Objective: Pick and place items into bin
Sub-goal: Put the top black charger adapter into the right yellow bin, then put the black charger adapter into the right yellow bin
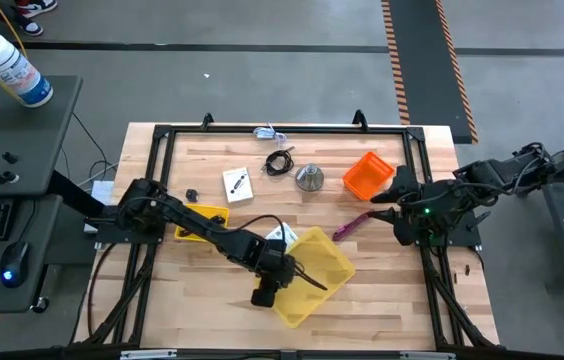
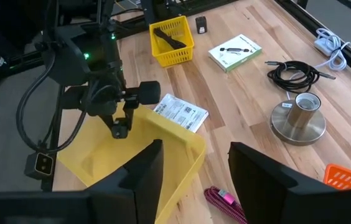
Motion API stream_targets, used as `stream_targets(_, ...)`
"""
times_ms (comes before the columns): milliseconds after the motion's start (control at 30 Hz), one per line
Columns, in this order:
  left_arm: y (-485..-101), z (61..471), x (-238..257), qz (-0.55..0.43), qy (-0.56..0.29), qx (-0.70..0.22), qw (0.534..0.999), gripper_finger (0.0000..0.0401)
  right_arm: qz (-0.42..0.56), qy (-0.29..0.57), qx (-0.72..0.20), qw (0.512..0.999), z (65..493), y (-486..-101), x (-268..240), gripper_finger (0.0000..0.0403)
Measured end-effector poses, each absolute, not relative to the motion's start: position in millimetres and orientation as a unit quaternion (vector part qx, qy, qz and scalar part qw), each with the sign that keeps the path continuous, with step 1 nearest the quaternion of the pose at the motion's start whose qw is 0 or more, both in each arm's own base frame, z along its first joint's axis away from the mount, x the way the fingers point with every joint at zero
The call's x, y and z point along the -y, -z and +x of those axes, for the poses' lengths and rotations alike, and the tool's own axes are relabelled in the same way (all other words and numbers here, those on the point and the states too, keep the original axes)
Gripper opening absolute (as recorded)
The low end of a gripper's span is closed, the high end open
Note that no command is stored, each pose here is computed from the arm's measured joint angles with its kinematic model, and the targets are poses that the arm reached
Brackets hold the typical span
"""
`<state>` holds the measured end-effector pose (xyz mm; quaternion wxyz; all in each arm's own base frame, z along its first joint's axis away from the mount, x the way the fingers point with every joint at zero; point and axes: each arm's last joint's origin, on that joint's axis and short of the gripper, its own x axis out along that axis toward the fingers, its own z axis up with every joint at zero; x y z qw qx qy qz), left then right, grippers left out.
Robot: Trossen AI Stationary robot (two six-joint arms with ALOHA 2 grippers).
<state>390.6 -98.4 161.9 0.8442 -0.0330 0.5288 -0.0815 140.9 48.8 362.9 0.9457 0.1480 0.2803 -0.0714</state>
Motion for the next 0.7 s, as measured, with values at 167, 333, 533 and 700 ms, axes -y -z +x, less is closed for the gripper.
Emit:
stream_targets(167, -162.0, 391.0, 98.4, -0.033, 0.081, -0.527, 0.845, 0.0161, 0.146, 0.071, -0.280, 0.946, 140.9, -362.9, -48.8, 0.0174)
stream_targets(333, -162.0, 391.0, 98.2, -0.032, 0.079, -0.527, 0.846, 0.0192, 0.146, 0.071, -0.280, 0.946, 140.9, -362.9, -48.8, 0.0173)
stream_targets(533, -162.0, 390.9, 98.1, -0.034, 0.078, -0.528, 0.845, 0.0214, 0.145, 0.071, -0.280, 0.946, 140.9, -363.0, -48.8, 0.0177)
stream_targets(700, -175.2, 392.4, 97.0, -0.038, 0.040, -0.547, 0.835, 0.0216, 0.145, 0.070, -0.281, 0.946, 140.9, -363.0, -48.8, 0.0172)
